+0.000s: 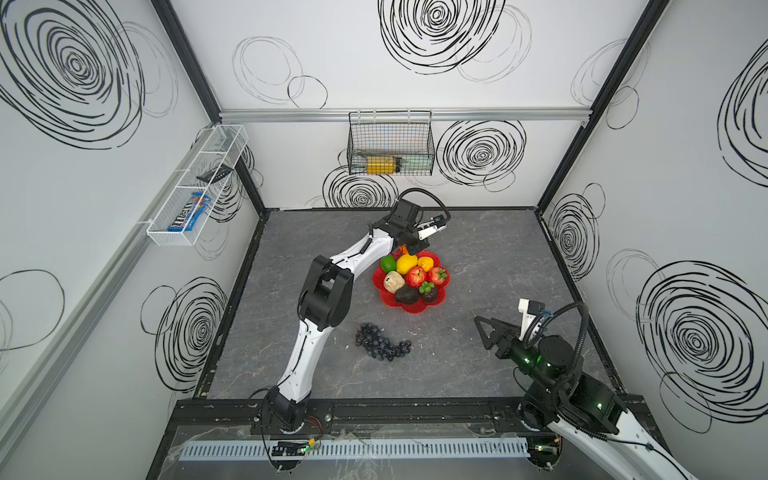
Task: Place and organize the fake fruits in the fruit bowl
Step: 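Carry the tangerines over the far side of the red bowl, then lower the tangerines into the bowl behind the lemon and open the left gripper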
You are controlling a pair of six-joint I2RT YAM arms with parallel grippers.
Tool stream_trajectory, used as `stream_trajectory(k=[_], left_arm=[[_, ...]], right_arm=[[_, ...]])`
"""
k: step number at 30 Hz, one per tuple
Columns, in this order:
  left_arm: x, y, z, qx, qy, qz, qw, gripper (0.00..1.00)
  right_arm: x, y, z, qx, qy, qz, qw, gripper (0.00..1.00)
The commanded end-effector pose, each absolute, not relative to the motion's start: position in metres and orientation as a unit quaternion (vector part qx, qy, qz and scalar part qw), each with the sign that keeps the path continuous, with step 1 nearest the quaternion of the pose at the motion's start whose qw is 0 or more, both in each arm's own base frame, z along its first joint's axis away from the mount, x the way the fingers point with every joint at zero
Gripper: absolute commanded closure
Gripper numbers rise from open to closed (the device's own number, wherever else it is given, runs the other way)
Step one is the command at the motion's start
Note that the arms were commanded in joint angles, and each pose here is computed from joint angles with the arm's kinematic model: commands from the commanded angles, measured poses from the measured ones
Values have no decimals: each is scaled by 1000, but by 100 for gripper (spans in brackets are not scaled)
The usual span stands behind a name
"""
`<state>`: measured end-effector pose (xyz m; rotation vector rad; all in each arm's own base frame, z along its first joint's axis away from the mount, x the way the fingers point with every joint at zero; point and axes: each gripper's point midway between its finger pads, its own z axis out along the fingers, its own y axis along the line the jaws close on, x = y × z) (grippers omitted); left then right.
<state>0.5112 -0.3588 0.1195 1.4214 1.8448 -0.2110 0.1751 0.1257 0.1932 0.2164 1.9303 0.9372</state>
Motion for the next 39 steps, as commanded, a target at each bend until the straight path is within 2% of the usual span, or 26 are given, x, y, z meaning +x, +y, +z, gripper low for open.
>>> stream_trajectory(k=[1, 9, 12, 16, 23, 32, 37, 39], left_arm=[[514, -363, 123, 583, 706, -70, 397, 100], [500, -361, 111, 605, 701, -87, 368, 100], [497, -360, 106, 612, 699, -88, 360, 92], [497, -359, 102, 613, 700, -86, 356, 88], [502, -357, 110, 600, 705, -91, 366, 75], [508, -356, 133, 573, 712, -106, 393, 67], [509, -358, 155, 551, 710, -120, 422, 50], [506, -359, 168, 542, 708, -135, 432, 47]], right_arm=[[175, 126, 184, 92, 798, 376, 462, 19], [176, 129, 182, 93, 800, 376, 458, 19], [177, 131, 182, 91, 800, 377, 457, 19], [177, 132, 182, 90, 802, 377, 454, 19], [177, 132, 182, 91, 802, 378, 454, 19], [177, 133, 183, 90, 801, 381, 453, 19], [177, 133, 184, 89, 800, 383, 453, 19], [177, 133, 184, 89, 800, 381, 454, 19]])
